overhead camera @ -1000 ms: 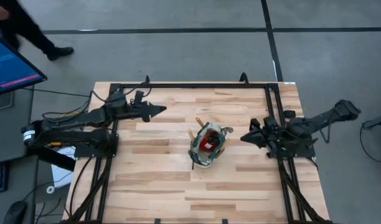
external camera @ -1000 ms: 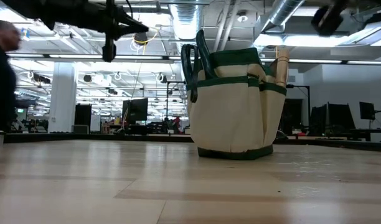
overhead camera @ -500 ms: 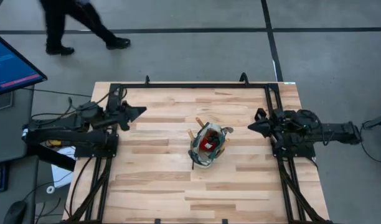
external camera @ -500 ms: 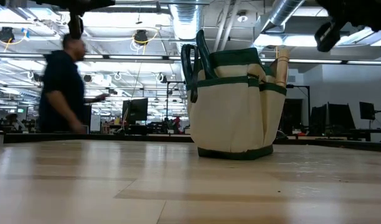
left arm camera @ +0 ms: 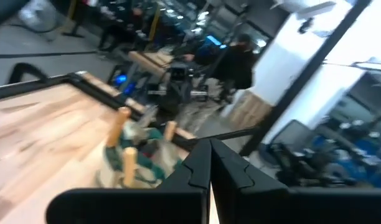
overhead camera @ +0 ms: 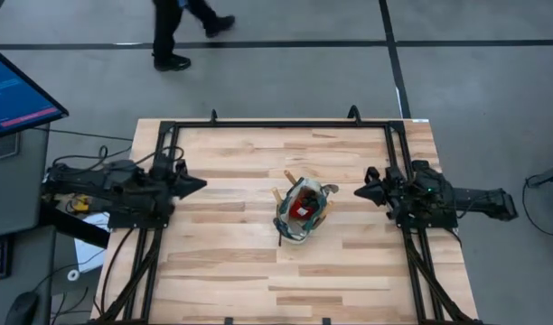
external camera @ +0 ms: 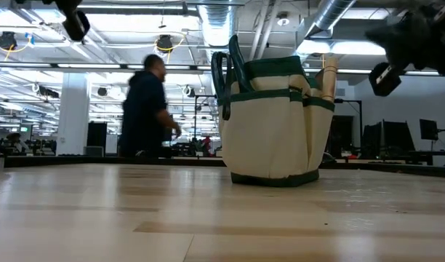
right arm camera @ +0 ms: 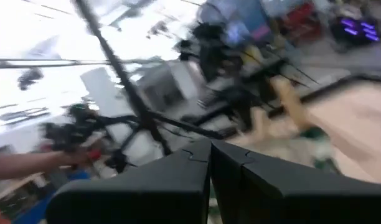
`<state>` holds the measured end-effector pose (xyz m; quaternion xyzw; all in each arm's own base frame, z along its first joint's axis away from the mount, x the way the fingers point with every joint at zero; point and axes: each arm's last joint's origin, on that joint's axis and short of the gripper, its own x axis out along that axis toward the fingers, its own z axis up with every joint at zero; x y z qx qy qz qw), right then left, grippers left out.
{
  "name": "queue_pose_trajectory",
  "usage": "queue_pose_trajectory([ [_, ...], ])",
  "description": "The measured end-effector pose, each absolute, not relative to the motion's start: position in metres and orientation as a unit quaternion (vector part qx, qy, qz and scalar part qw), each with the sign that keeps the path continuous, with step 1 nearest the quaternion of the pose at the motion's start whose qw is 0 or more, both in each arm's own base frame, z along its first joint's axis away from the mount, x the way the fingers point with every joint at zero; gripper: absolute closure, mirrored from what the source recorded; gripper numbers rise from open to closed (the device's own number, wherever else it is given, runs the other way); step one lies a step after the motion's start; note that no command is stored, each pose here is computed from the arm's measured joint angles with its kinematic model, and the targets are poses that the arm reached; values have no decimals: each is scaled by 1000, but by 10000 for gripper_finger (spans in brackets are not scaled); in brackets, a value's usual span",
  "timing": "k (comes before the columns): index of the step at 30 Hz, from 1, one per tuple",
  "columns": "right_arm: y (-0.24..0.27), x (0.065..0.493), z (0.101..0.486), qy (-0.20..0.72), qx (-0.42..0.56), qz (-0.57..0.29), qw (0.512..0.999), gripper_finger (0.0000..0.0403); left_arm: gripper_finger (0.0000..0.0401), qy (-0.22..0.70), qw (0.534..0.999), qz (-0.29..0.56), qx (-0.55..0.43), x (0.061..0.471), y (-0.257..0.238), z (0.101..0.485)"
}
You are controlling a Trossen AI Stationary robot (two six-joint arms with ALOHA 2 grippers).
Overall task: Pick & Place Garden tools in Gardening bag
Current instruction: Return to Home Position
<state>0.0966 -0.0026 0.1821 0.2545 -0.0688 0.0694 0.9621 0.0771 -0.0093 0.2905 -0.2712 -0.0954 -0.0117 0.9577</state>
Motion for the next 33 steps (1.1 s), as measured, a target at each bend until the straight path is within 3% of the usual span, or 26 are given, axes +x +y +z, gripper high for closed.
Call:
queue_pose_trajectory([
  [16,-3,98,169,-5,230,47,972,403,398,-81,960,-26,-268,78,-12,227],
  [22,-3,98,169,-8,230,47,972,403,398,-78,966,-66,-240,78,-15,228],
  [33,-3,98,169,-5,231,47,972,403,398,-74,976,-50,-198,86,-16,207],
])
